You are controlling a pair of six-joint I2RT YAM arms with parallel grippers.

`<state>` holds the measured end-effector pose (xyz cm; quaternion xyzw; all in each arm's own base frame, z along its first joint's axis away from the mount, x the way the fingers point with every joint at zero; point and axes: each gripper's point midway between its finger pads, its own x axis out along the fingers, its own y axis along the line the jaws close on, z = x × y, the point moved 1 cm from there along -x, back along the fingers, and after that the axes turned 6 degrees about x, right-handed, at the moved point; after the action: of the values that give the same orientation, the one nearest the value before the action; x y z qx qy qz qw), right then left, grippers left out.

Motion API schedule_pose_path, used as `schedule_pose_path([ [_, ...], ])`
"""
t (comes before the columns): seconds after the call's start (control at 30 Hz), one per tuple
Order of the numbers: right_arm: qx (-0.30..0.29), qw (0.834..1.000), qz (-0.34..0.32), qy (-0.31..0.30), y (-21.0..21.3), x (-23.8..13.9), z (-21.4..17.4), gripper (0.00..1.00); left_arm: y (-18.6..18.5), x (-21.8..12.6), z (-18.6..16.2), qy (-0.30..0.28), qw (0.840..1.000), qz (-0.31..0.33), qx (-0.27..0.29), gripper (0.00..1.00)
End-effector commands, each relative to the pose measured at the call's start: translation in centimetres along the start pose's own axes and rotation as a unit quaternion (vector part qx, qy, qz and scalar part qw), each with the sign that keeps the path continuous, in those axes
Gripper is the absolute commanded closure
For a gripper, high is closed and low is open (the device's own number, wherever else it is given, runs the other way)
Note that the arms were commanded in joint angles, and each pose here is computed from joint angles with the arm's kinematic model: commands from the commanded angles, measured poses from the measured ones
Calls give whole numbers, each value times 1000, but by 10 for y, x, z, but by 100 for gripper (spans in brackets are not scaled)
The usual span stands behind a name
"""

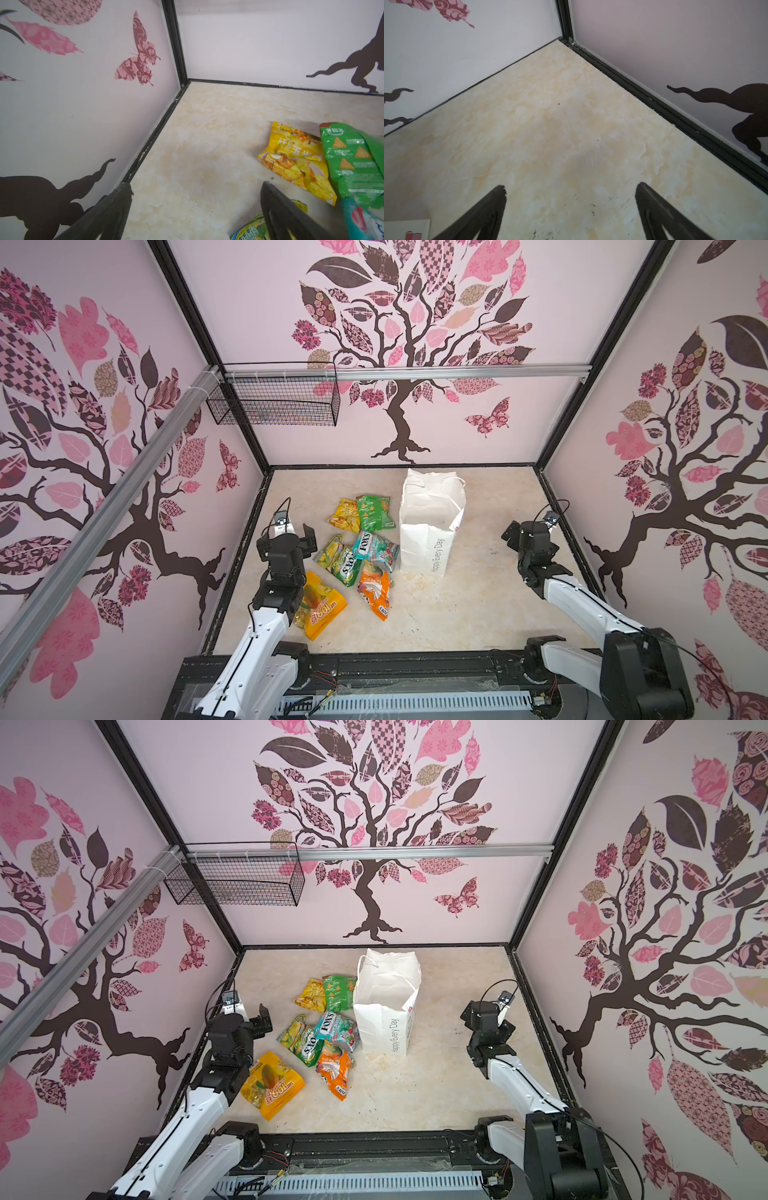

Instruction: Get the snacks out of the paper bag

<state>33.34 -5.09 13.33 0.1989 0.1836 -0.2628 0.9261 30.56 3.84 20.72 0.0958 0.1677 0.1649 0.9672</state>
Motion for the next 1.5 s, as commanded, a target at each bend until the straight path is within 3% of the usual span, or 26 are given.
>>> schedule_pose_path([
  [0.0,-24,997,22,-65,9,12,13,0,-5,8,1,-23,1000,-11,-7,2],
  [0.17,-63,991,79,-93,26,27,-1,0,-3,23,-14,-8,1000,-7,-26,2],
  [0.23,-102,988,99,-64,40,34,-7,0,-10,25,-19,-5,999,-28,-20,2],
  [0.33,-93,980,136,-111,37,26,-12,0,-15,26,-27,3,999,-42,-13,2],
  [0.43,-97,975,159,-118,38,21,-19,0,-16,27,-31,-5,999,-49,-21,2],
  [0.6,-98,977,155,-108,38,24,-20,0,-31,36,-31,-17,995,-91,-29,2],
  [0.77,-103,977,155,-105,40,24,-21,0,-35,55,-42,-10,994,-93,-50,1],
  [1.27,-103,977,155,-105,40,24,-21,0,-67,102,-60,-33,990,-134,-39,1],
  [1.47,-104,977,155,-105,40,24,-21,0,-66,102,-64,-10,991,-131,-39,1],
])
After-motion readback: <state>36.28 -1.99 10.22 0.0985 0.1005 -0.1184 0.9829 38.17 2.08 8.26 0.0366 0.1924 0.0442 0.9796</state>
